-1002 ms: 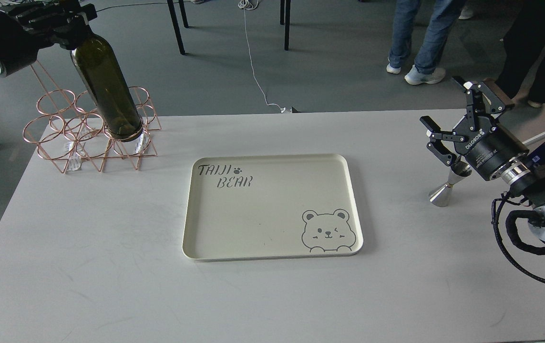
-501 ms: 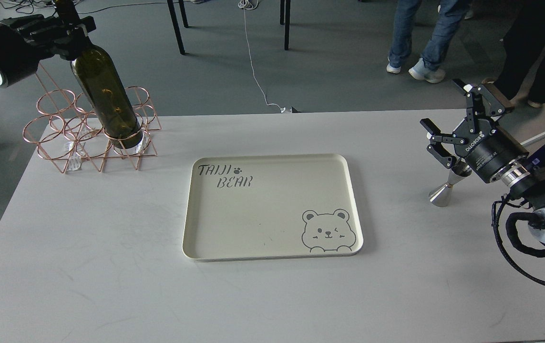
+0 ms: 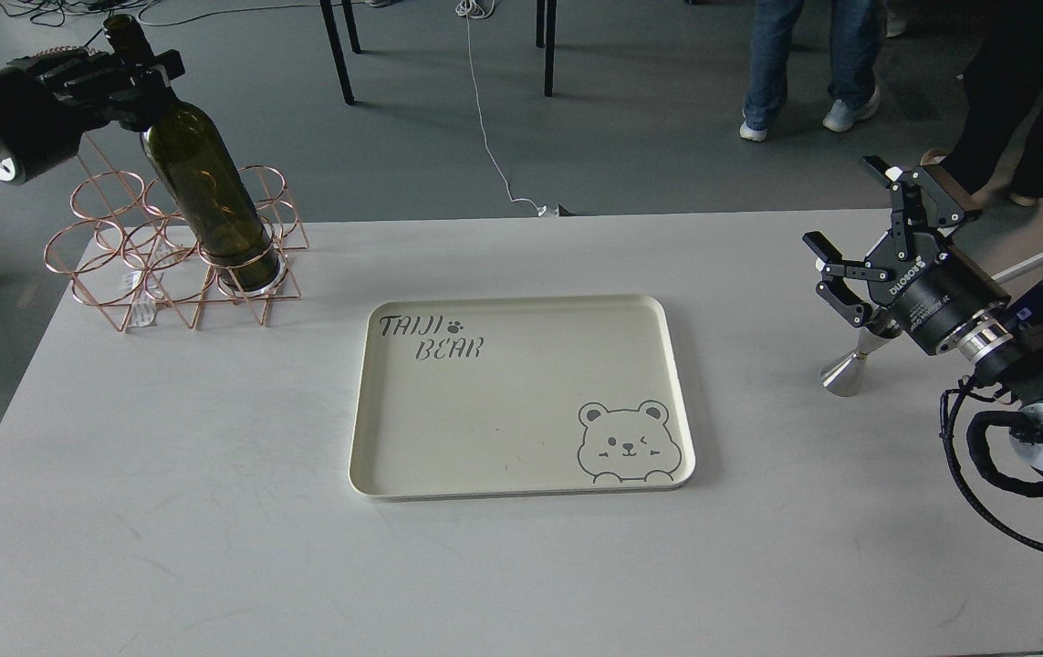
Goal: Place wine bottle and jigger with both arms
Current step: 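Lower the bottle into a slot of the copper rack with the left gripper, then open the left gripper and raise it away from the bottle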
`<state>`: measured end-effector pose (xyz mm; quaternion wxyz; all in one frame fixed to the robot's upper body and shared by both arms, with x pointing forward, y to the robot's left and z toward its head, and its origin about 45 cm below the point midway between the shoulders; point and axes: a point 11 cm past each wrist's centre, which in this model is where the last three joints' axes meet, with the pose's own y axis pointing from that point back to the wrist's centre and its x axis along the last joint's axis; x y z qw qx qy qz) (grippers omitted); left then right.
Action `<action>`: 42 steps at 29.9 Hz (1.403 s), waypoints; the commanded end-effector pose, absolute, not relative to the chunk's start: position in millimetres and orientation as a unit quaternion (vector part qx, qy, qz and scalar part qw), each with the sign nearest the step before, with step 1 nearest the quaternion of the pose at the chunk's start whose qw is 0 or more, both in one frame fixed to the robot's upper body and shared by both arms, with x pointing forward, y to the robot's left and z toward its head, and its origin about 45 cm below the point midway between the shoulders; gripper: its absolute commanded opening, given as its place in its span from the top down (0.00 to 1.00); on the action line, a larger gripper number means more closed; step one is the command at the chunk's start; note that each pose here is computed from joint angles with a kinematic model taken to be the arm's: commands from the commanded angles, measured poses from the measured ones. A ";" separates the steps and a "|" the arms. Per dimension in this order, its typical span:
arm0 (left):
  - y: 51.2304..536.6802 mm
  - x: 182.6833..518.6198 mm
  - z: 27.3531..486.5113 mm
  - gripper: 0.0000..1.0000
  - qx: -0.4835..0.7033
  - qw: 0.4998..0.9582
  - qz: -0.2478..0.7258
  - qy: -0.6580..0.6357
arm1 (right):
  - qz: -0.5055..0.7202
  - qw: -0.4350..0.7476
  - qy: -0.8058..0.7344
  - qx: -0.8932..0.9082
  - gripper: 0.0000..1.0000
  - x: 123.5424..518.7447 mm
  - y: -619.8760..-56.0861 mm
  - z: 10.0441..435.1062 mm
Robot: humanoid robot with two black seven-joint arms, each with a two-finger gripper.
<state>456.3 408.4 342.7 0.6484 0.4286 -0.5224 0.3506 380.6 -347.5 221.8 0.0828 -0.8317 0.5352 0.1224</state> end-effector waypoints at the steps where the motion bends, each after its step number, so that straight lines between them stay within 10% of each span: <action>1: 408.7 456.7 340.6 0.82 0.430 0.649 0.351 -0.520 | 0.123 0.083 0.535 -0.832 0.04 380.6 -347.6 221.8; 42: 408.3 456.6 308.3 0.80 0.438 0.665 0.352 -0.492 | 0.126 0.082 0.536 -0.831 0.04 378.6 -347.6 218.9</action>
